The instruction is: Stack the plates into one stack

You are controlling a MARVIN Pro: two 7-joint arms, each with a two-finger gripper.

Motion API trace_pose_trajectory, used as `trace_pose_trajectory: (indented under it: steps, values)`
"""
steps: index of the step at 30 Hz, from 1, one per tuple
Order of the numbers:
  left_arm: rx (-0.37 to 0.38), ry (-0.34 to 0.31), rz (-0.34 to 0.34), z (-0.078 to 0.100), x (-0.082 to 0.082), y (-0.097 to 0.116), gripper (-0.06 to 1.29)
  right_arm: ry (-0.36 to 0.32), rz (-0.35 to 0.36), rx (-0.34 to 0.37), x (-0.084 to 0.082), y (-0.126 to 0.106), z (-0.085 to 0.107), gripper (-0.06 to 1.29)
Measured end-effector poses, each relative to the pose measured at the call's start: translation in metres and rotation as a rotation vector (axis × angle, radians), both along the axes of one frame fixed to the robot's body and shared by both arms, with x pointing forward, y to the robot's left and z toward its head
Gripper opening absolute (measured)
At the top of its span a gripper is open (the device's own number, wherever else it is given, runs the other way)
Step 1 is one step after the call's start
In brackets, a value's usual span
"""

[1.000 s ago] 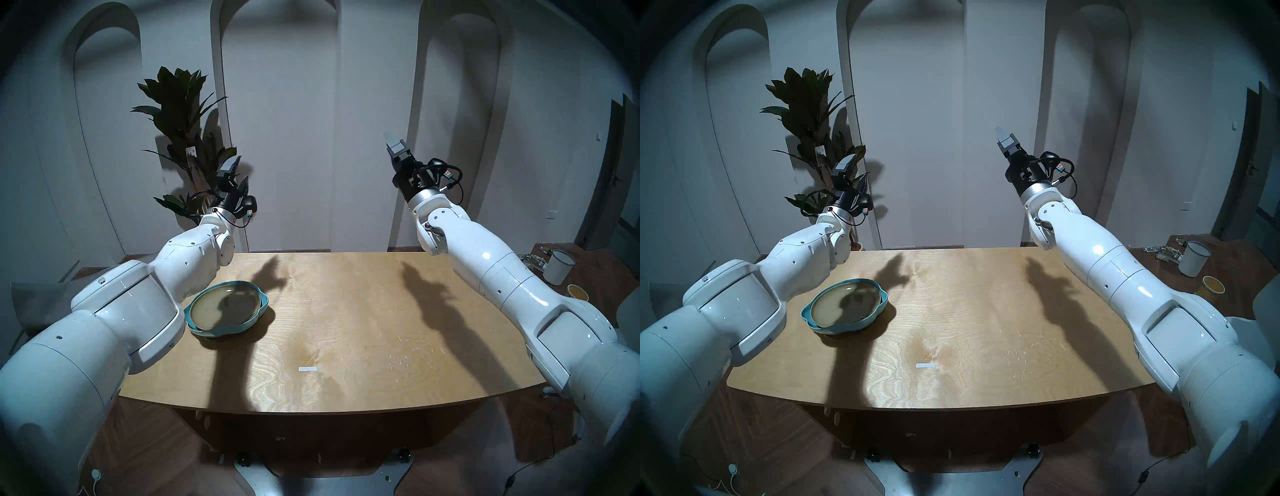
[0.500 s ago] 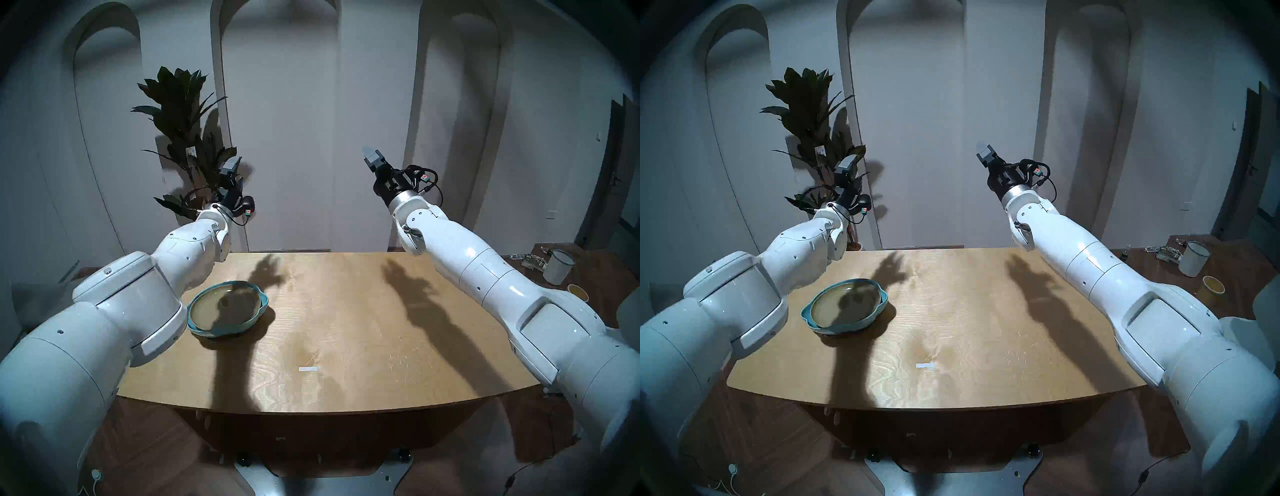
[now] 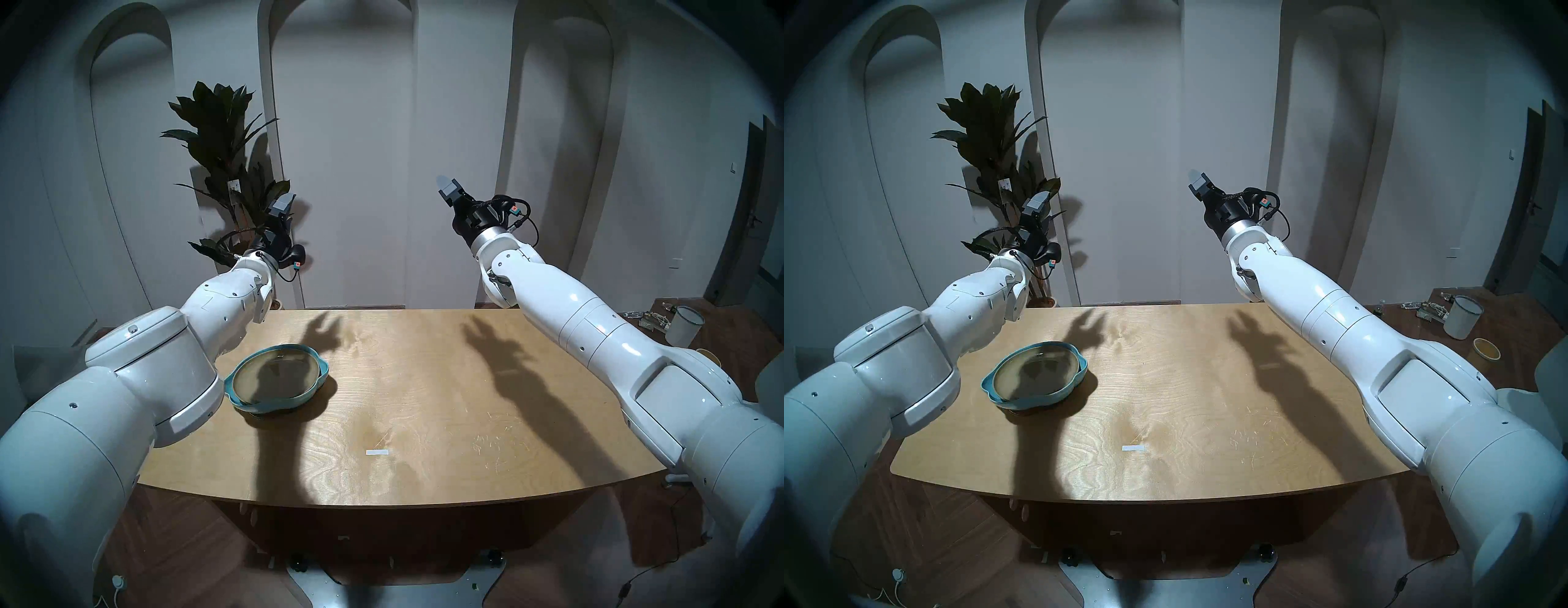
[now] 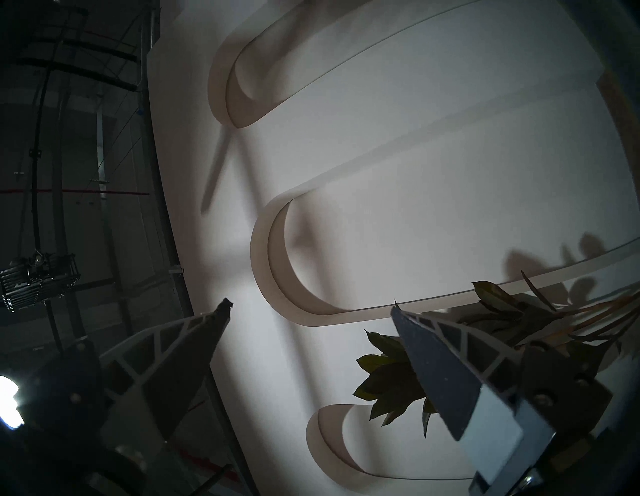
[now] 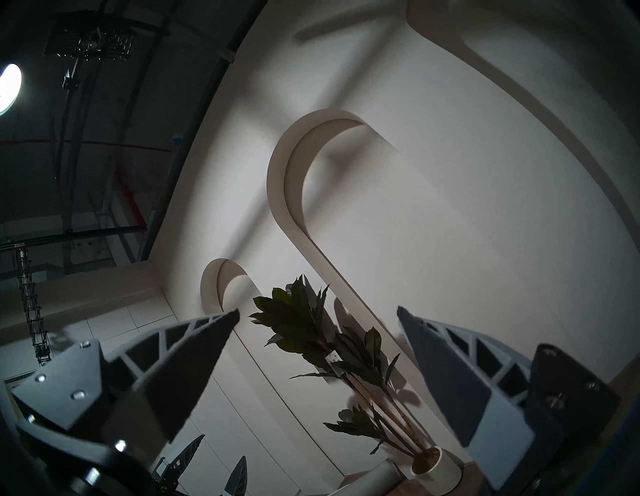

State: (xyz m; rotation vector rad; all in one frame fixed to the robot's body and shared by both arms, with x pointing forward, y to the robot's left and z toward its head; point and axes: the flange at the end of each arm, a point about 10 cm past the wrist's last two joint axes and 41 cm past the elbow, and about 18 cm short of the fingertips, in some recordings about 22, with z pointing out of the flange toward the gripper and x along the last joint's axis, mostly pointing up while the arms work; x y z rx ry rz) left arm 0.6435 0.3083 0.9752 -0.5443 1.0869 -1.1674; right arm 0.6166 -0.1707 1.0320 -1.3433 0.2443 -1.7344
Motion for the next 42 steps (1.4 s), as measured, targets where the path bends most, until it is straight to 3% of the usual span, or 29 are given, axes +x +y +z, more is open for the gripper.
trace_pose_trajectory:
  steps: [16, 29, 42]
  values:
    - [0.068, 0.022, 0.047, 0.005, -0.005, 0.038, 1.22, 0.082, -0.101, -0.033, 0.004, -0.021, -0.015, 1.22]
    - [-0.082, 0.056, 0.044, 0.012, 0.001, 0.032, 1.22, 0.072, -0.102, -0.022, 0.001, -0.018, -0.015, 1.22]
    - [-0.124, 0.095, 0.039, 0.010, 0.002, 0.036, 1.22, 0.063, -0.103, -0.013, -0.001, -0.017, -0.014, 1.22]
